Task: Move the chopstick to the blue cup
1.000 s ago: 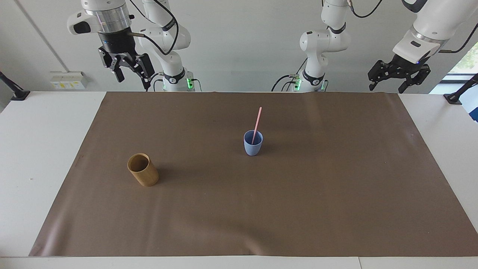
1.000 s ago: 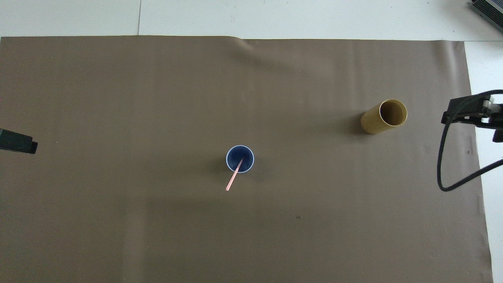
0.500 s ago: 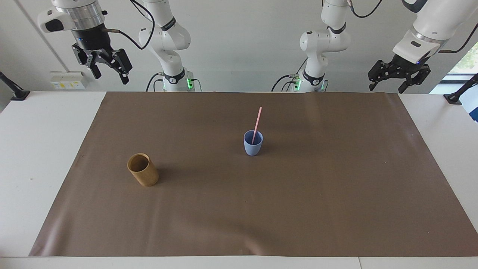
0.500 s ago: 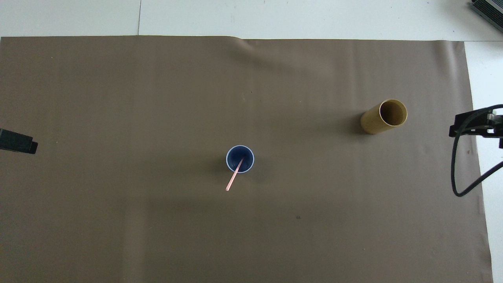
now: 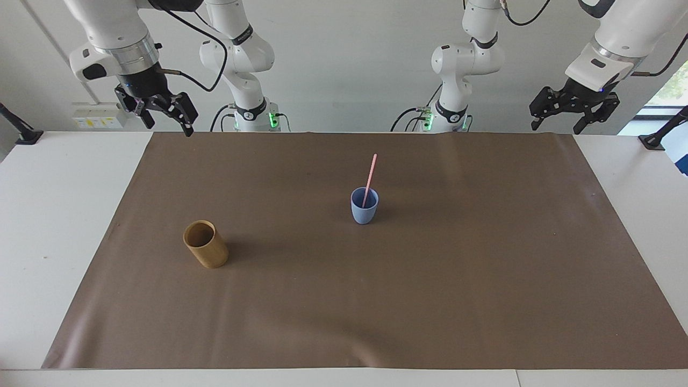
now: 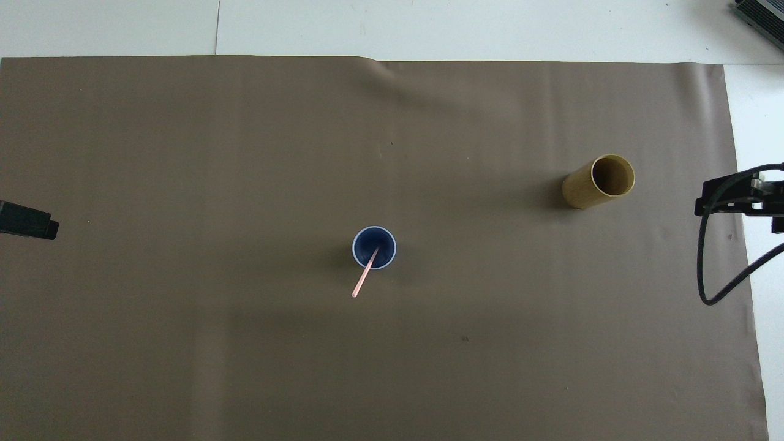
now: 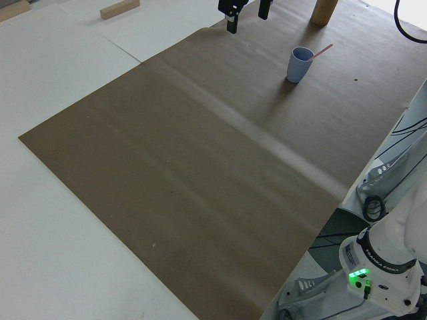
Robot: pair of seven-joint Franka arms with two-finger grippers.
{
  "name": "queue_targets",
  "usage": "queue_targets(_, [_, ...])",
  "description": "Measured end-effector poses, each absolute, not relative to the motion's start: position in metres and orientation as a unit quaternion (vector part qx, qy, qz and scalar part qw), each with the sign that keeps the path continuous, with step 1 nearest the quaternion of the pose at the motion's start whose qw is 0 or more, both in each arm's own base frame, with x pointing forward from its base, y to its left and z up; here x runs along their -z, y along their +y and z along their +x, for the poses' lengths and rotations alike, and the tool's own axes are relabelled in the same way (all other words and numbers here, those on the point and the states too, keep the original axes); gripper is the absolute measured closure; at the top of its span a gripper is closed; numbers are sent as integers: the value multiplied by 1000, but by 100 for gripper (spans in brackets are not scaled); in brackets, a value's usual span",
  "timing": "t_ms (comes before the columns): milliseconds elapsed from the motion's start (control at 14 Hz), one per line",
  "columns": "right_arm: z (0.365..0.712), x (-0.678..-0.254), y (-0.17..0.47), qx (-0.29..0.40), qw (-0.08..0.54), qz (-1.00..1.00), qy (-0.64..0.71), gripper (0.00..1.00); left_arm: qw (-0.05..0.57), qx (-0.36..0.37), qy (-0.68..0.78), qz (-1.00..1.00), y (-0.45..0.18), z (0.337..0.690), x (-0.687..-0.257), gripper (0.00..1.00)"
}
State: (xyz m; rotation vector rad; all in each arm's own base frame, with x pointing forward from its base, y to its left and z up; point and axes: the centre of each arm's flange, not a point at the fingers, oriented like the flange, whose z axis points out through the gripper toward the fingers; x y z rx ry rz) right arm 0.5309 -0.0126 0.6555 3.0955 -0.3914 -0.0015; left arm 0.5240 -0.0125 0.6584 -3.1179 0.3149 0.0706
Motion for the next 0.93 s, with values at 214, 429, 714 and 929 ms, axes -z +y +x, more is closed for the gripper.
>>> queue_targets(214, [531, -655, -12, 1, 9, 992, -124, 0, 4, -23, 100, -995, -12, 524, -658, 0])
queue_targets(429, [531, -655, -22, 2, 8, 991, -130, 0, 4, -23, 100, -995, -12, 524, -658, 0])
queue_targets(714, [522, -661, -15, 22, 10, 994, -103, 0, 4, -23, 100, -995, -12, 524, -658, 0])
queue_targets(929, [518, -666, -12, 24, 10, 995, -100, 0, 4, -23, 100, -995, -12, 524, -658, 0])
